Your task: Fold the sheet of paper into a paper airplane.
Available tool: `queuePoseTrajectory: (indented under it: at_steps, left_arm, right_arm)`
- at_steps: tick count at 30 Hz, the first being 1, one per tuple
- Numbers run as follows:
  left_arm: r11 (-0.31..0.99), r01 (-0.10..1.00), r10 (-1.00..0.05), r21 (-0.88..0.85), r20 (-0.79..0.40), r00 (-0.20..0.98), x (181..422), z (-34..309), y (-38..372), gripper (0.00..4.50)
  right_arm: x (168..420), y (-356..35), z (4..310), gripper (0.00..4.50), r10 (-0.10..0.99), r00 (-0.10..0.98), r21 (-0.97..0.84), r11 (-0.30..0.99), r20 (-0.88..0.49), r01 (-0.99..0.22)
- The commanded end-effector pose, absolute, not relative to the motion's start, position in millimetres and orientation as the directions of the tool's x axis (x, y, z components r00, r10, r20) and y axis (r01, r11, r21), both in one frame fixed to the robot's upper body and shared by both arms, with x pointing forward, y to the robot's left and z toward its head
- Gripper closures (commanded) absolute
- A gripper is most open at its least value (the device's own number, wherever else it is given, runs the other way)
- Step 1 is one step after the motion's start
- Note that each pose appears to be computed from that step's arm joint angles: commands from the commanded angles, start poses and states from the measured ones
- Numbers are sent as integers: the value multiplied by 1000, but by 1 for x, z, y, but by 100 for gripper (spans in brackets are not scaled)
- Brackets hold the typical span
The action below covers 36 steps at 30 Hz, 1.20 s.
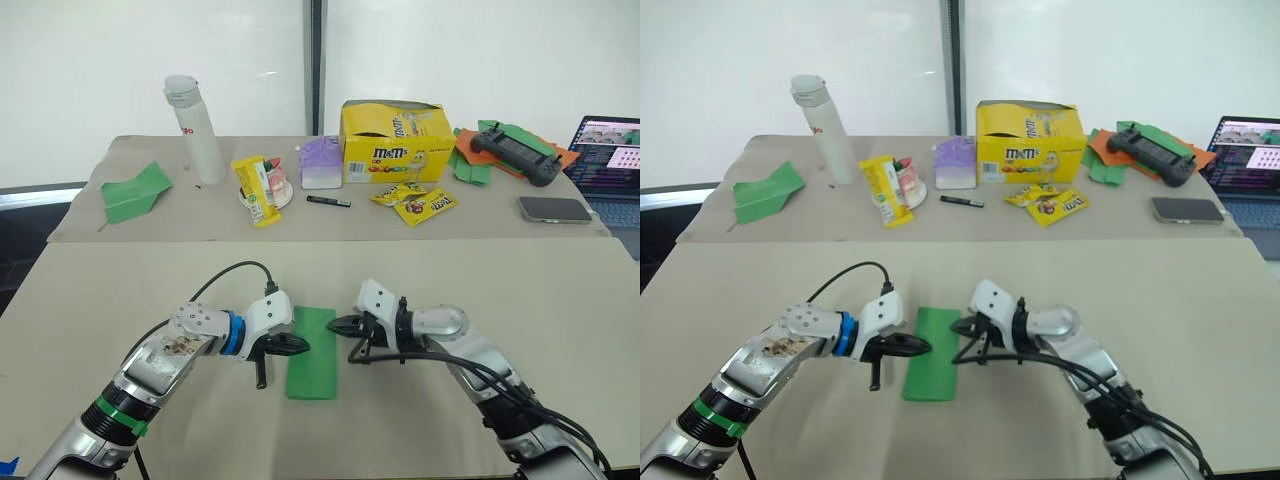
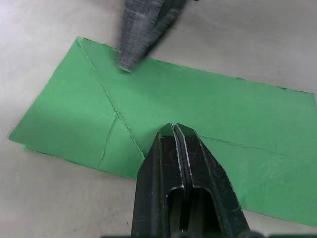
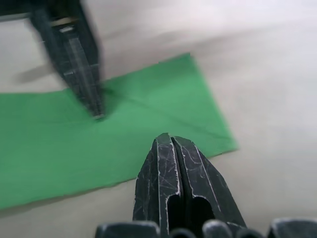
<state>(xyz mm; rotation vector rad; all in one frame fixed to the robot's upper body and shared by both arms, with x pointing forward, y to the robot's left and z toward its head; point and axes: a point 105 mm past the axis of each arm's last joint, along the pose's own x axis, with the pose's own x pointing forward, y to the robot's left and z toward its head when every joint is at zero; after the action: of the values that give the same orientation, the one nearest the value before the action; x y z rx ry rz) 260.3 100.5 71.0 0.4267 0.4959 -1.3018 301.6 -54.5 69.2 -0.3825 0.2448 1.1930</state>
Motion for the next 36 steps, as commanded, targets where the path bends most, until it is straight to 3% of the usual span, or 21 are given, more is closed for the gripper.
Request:
queuePoseTrajectory:
  at_steps: [1, 6, 8, 11, 13, 24, 36]
  left_arm:
    - [234, 972, -771, -6, -610, 181, 256, 60, 107, 450]
    - [242, 970, -773, -12, -607, 185, 256, 59, 108, 450]
    - [244, 970, -773, -12, -606, 187, 256, 60, 108, 450]
    - [246, 969, -778, -18, -601, 187, 257, 61, 107, 450]
    - [250, 968, -783, -28, -593, 185, 257, 62, 107, 450]
    - [246, 969, -781, -36, -599, 176, 257, 64, 110, 450]
    - [227, 972, -780, -57, -608, 146, 255, 67, 115, 450]
  right_arm:
    - [324, -70, 58, 449, 791, 448, -201, 400, -418, -894]
    - [346, -77, 67, 449, 750, 524, -310, 427, -403, -849]
    - [347, -72, 81, 449, 788, 522, -300, 437, -327, -848]
    - [331, -58, 110, 449, 889, 433, -221, 397, -148, -891]
    - [321, -56, 112, 449, 916, 383, -210, 354, -121, -912]
    - [280, -48, 62, 449, 916, 193, -186, 133, -351, -973]
    - [244, -52, 39, 449, 901, 76, -83, 44, -427, -996]
